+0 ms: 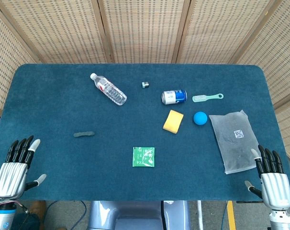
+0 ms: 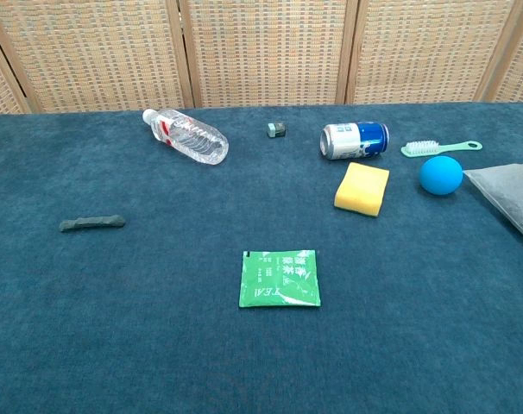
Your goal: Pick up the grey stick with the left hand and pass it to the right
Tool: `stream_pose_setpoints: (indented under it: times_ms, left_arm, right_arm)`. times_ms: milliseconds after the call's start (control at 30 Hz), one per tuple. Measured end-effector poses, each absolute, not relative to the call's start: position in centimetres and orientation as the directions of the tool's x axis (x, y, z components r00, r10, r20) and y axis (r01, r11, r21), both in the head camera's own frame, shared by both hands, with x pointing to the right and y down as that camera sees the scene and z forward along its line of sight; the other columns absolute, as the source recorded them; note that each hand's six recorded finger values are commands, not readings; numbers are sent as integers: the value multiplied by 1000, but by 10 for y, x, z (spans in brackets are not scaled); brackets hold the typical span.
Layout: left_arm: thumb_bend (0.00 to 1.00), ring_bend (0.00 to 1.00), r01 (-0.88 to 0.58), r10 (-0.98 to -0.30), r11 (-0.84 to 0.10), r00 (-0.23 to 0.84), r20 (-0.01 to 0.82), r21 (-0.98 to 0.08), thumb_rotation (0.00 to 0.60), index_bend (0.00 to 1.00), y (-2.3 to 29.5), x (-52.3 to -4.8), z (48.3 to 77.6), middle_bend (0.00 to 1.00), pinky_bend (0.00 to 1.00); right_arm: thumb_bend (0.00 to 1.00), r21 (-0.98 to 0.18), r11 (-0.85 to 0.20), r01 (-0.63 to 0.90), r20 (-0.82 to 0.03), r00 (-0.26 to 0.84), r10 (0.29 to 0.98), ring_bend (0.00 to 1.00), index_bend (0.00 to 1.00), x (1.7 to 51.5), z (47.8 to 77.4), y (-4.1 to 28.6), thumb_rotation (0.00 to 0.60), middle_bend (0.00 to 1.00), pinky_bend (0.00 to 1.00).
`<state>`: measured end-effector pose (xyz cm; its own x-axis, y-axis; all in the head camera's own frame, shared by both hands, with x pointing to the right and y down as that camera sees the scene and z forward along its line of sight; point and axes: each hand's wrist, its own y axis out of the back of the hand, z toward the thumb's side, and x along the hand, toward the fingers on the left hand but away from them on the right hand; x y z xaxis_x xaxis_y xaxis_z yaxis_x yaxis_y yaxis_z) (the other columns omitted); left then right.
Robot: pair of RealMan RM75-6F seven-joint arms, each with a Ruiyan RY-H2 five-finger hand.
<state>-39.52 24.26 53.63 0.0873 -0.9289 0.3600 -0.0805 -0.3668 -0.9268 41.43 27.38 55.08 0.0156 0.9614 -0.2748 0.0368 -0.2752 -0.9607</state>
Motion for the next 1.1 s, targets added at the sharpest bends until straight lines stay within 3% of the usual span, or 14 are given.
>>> stream_pose_setpoints:
  times_ms: [333, 700, 1000, 1100]
  left_arm:
    - [71, 0, -87, -923, -380, 101, 372, -921, 600, 0, 240, -396, 541, 0, 0]
    - [82, 0, -108, -894, -437, 156, 419, -893, 600, 0, 207, -393, 581, 0, 0]
    - [240, 0, -123, -811, -584, 131, 570, -802, 600, 314, 159, -388, 653, 0, 0]
    - [285, 0, -119, -796, -605, 114, 594, -788, 600, 347, 141, -384, 676, 0, 0]
  right_arm:
    - [0, -960, -276, 41, -276, 4, 961, 0, 0, 417, 552, 273, 600, 0, 0]
    - [0, -958, -284, 32, -284, -14, 959, 0, 0, 420, 556, 270, 600, 0, 0]
    - [0, -957, -289, 15, -290, -28, 957, 0, 0, 420, 559, 269, 600, 0, 0]
    - [0, -956, -294, 6, -294, -39, 955, 0, 0, 421, 561, 269, 600, 0, 0]
